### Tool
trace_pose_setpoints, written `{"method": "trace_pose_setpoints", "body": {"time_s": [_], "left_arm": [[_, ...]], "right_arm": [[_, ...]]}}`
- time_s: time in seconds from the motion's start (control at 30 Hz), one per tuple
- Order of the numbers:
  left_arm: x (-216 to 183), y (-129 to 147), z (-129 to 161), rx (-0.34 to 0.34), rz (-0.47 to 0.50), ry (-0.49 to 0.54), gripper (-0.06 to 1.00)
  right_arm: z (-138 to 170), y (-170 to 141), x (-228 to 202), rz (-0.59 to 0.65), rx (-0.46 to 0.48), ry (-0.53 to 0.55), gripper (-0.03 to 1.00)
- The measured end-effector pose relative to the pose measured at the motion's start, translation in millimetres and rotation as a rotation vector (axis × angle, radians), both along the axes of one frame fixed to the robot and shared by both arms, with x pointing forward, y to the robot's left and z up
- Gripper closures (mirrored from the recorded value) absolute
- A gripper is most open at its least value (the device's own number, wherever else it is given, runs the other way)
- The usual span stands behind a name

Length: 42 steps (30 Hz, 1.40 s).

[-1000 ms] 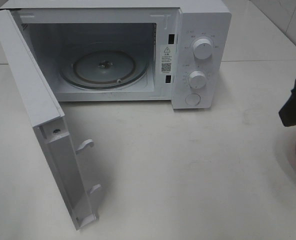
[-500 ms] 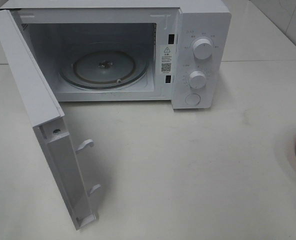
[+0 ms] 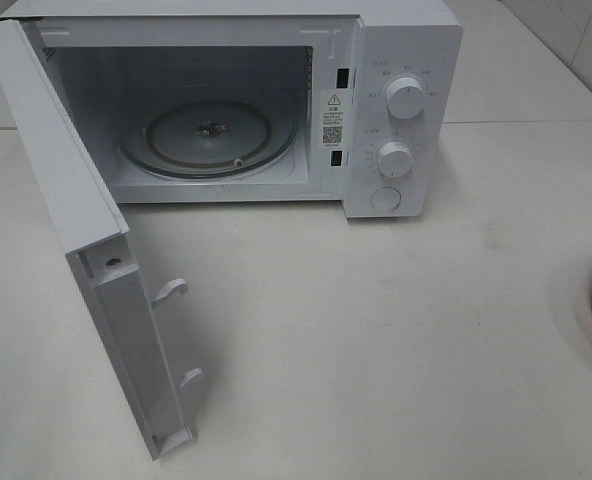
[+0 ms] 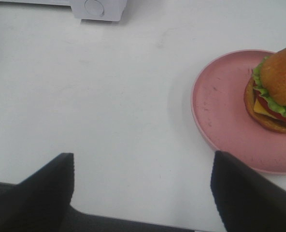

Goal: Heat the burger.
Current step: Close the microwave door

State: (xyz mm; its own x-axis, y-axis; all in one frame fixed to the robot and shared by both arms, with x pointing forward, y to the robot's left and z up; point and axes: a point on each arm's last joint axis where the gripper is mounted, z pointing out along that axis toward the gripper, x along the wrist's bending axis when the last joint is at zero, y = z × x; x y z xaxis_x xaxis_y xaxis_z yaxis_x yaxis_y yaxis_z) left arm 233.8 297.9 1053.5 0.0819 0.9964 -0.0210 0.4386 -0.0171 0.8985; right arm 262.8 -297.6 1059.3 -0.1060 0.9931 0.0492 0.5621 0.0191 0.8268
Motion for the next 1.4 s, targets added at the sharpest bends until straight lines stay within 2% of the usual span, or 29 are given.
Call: {"method": "trace_pose_setpoints", "body": {"time_s": [0.4,1.4], "left_arm": [[0,0,0,0.000,0.000,0.000,-0.03],[0,0,0,0.000,0.000,0.000,-0.03]], "right_arm": [[-3,-6,-29,-0.008,0.029,-0.155,0.20],[-3,-6,-29,-0.008,0.029,-0.155,0.22]]}}
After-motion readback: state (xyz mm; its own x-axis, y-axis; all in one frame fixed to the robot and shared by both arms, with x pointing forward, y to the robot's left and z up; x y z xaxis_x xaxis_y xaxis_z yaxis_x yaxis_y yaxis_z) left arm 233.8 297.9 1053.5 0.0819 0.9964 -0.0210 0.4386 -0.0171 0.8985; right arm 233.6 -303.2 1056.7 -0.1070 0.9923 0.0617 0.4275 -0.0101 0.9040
